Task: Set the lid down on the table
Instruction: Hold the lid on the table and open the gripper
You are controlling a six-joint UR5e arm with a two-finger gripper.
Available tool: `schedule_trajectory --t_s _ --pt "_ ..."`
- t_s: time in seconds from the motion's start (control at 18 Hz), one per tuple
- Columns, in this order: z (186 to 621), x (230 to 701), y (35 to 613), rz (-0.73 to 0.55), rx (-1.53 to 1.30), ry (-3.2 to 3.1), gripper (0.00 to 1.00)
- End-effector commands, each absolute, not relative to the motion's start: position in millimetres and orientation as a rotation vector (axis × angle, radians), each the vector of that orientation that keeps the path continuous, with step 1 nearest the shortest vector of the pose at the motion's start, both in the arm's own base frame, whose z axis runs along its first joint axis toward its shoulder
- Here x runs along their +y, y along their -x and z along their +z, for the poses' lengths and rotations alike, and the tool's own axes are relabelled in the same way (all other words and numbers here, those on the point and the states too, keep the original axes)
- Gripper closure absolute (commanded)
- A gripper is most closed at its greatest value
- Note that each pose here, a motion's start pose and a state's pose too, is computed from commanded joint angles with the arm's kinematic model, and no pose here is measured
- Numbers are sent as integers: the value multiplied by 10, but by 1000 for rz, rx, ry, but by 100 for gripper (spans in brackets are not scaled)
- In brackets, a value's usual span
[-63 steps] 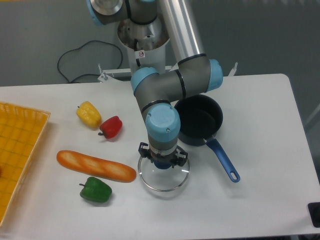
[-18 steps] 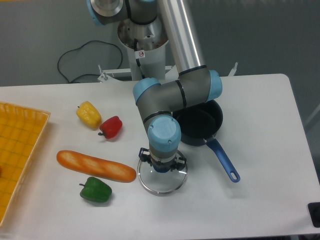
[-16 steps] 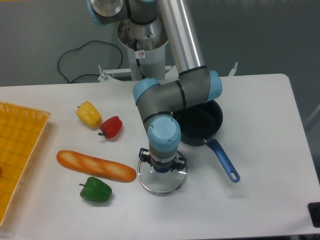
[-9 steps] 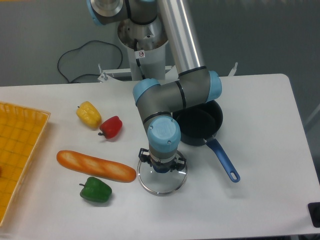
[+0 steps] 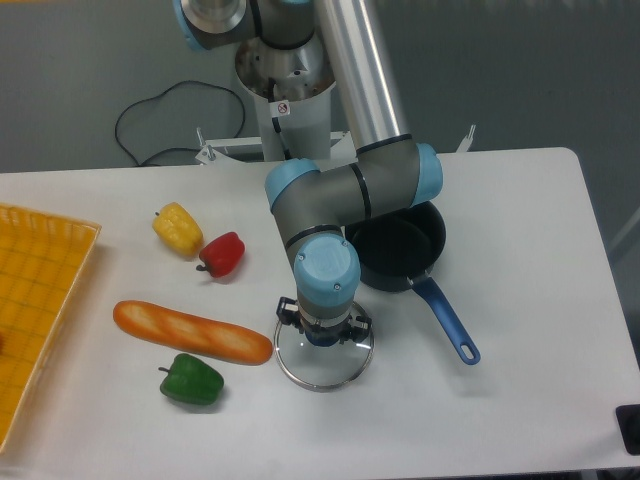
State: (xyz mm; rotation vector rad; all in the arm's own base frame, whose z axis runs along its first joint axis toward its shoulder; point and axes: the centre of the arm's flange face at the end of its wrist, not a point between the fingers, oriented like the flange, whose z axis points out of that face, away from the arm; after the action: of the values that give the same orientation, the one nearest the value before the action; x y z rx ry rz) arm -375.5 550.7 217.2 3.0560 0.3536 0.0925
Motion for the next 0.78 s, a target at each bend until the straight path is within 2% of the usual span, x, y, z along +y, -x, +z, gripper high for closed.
schedule_trajectory --t_s 0.78 --pt "2167 5505 3753 93 351 -3056 44"
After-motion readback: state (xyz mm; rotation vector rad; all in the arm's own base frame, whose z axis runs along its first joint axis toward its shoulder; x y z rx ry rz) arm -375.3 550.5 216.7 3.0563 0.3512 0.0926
